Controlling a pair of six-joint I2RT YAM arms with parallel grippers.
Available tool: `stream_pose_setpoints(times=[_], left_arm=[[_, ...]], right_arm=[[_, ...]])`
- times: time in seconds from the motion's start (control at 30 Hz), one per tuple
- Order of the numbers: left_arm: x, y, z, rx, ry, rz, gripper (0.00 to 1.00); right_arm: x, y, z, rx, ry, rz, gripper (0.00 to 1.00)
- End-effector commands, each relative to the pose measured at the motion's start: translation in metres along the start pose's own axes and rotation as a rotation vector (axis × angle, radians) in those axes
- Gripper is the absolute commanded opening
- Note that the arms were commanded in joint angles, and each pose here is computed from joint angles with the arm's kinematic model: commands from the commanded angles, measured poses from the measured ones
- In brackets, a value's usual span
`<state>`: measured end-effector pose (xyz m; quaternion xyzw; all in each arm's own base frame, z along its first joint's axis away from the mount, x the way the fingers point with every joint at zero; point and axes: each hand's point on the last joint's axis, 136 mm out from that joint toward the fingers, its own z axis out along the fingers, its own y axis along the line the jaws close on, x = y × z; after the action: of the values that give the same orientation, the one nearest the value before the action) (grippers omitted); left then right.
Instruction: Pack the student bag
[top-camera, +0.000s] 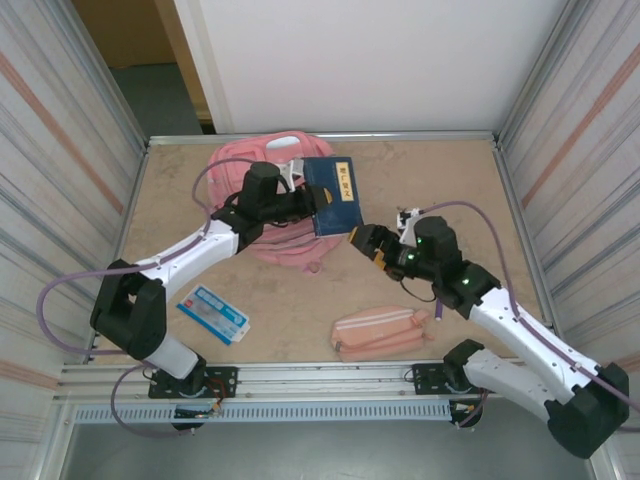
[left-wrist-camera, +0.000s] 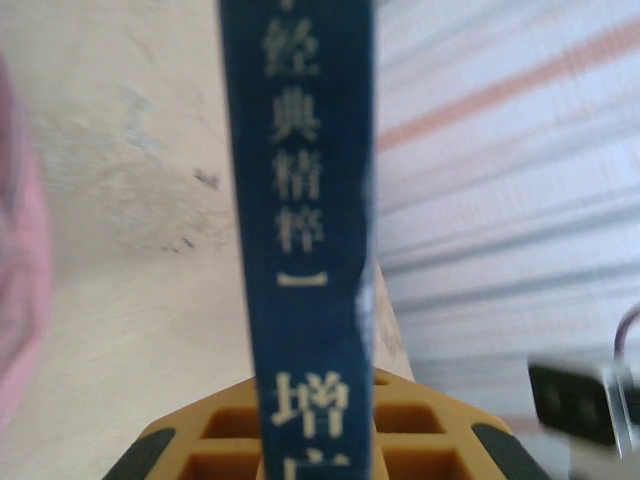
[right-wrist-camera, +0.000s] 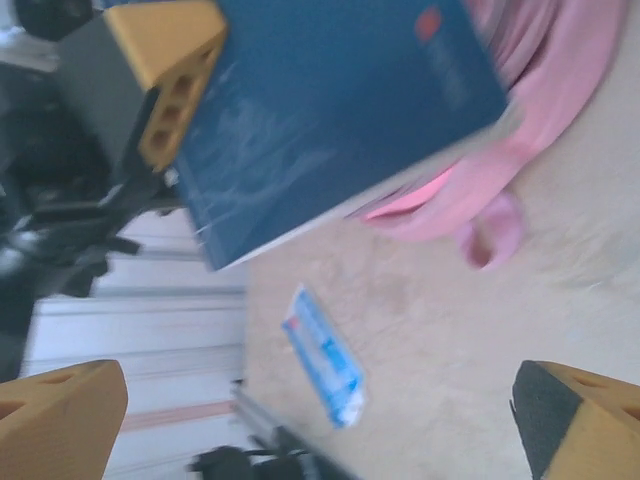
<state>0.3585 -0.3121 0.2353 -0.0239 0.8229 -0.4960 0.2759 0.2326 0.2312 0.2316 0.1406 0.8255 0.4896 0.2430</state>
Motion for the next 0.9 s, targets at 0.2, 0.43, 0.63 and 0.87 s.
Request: stream_pose_setpoints(times=[0.2,0.43,0.63,0.87], left_arm=[[-0.008,-0.035,-0.040,0.201,-0.141,-0.285,0.00],[0.004,-0.044,-0.051,0.279,-0.118,-0.378,0.00],[0.010,-0.045,-0.055,0.316,-0.102,-0.409,0.00],[0.020,-0.042,-0.051,0.329,-0.058,-0.456,0.00]], right_arm=[[-0.006,0.038,0.039,-0.192,-0.108,0.315,0.99],[0.001,0.064,0.061,-0.222,-0.107,0.286,0.95],[-0.012,0.069,0.050,-0.229,-0.210,0.215,0.76],[-0.018,0.096,0.039,-0.322,-0.234,0.144,0.43]])
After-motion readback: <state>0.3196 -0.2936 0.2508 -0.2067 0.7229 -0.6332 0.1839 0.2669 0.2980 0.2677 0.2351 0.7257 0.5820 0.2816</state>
